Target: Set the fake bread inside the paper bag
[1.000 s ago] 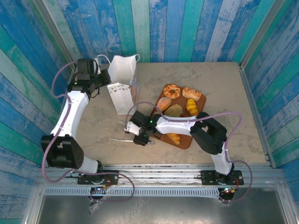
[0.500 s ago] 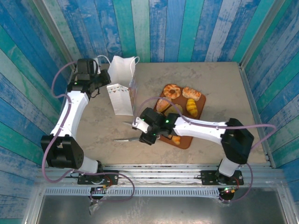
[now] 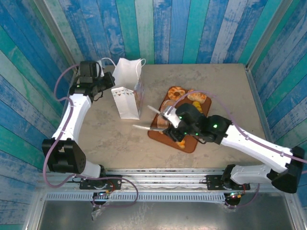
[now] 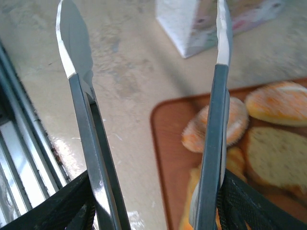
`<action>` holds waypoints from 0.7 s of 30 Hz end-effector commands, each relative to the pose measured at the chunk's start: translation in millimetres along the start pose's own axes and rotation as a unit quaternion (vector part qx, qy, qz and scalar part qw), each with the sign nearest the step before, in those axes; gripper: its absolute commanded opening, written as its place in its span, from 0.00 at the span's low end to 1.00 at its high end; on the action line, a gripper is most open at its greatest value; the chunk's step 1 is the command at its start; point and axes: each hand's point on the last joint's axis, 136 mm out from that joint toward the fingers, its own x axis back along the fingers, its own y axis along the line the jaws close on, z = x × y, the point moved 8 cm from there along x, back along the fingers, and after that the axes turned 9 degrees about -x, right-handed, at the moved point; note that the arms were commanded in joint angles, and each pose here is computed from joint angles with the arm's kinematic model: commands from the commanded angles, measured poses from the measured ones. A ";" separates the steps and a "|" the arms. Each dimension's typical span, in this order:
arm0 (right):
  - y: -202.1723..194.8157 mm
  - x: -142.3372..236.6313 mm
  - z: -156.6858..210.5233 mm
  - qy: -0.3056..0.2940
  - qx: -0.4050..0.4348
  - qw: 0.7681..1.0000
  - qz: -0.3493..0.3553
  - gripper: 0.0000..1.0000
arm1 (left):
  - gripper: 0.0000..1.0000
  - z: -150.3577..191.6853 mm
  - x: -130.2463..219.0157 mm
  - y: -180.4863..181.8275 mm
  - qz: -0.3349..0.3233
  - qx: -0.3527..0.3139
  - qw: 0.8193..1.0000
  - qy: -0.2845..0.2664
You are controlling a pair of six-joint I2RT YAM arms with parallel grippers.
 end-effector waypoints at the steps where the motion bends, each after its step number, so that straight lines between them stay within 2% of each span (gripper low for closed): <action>1: -28.4 26.2 10.3 0.014 -0.079 0.995 0.059 0.64 | 0.10 1.2 22.0 -7.5 0.016 0.005 1.000 -0.021; 6: -54.6 43.3 20.2 0.064 -0.157 0.979 0.112 0.65 | 0.09 5.9 30.2 -11.8 0.036 0.011 0.999 -0.026; 15: -105.4 56.7 50.3 0.193 -0.246 0.929 0.199 0.65 | 0.09 20.5 33.1 -12.9 0.055 0.018 0.998 -0.011; 21: -113.6 56.9 66.3 0.228 -0.272 0.912 0.205 0.65 | 0.11 26.0 25.8 -10.9 0.059 0.024 0.998 -0.002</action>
